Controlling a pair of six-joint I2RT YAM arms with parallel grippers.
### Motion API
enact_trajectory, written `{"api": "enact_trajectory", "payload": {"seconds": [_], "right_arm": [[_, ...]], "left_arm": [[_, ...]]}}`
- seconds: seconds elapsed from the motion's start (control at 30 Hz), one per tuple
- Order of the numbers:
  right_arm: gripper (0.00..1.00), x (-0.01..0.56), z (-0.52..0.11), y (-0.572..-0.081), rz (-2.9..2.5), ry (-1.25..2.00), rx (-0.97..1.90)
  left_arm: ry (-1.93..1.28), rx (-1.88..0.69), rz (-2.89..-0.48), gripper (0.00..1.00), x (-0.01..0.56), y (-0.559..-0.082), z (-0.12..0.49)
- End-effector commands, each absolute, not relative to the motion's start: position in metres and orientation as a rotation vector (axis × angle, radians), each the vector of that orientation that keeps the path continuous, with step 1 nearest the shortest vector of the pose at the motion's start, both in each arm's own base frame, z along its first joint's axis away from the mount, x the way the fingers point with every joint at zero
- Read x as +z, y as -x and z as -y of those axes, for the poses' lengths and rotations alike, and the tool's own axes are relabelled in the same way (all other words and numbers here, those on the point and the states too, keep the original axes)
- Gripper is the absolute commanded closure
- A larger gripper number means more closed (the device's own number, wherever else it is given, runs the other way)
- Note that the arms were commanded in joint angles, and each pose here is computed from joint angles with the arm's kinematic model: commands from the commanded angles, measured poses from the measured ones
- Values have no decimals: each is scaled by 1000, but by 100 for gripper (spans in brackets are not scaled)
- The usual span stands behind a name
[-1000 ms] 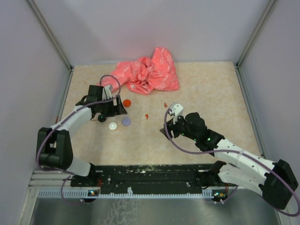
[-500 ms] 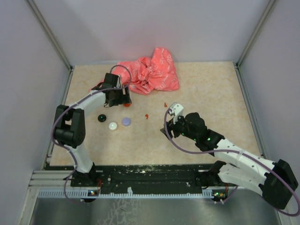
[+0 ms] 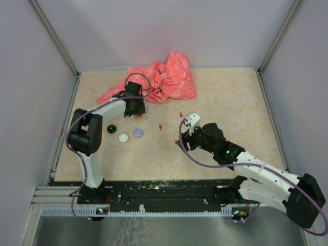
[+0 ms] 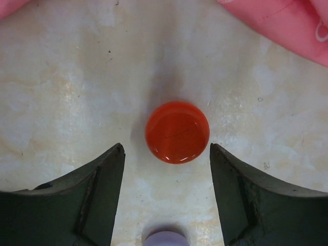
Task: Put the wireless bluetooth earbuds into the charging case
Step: Pick up the charging case at the center of the board.
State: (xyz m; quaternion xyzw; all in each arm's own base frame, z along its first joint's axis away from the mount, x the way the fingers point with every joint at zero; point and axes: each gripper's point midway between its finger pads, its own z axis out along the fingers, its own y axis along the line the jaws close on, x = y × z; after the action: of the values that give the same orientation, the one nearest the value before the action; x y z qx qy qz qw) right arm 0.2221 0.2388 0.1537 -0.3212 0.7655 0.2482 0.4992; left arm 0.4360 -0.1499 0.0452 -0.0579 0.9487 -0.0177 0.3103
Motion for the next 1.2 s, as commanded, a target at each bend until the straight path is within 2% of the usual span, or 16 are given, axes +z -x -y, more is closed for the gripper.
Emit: {"api": "enact_trajectory", "payload": {"seconds": [0.0, 0.6, 0.9, 1.07, 1.17], "right_arm": [[35, 162, -243, -227, -1815, 772, 604], [35, 163, -246, -225, -1812, 784, 624], [35, 166, -247, -224, -1818, 783, 633], [35, 168, -246, -226, -1849, 744, 638], [32, 161, -241, -230, -1938, 664, 611]], "left_arm": [[209, 31, -2464, 30, 37, -442, 147], [324, 114, -2482, 41, 16, -435, 136], [345, 100, -2486, 56, 16, -434, 137], [238, 31, -2455, 69, 28, -432, 142], [153, -24, -2422, 71, 40, -427, 146]]}}
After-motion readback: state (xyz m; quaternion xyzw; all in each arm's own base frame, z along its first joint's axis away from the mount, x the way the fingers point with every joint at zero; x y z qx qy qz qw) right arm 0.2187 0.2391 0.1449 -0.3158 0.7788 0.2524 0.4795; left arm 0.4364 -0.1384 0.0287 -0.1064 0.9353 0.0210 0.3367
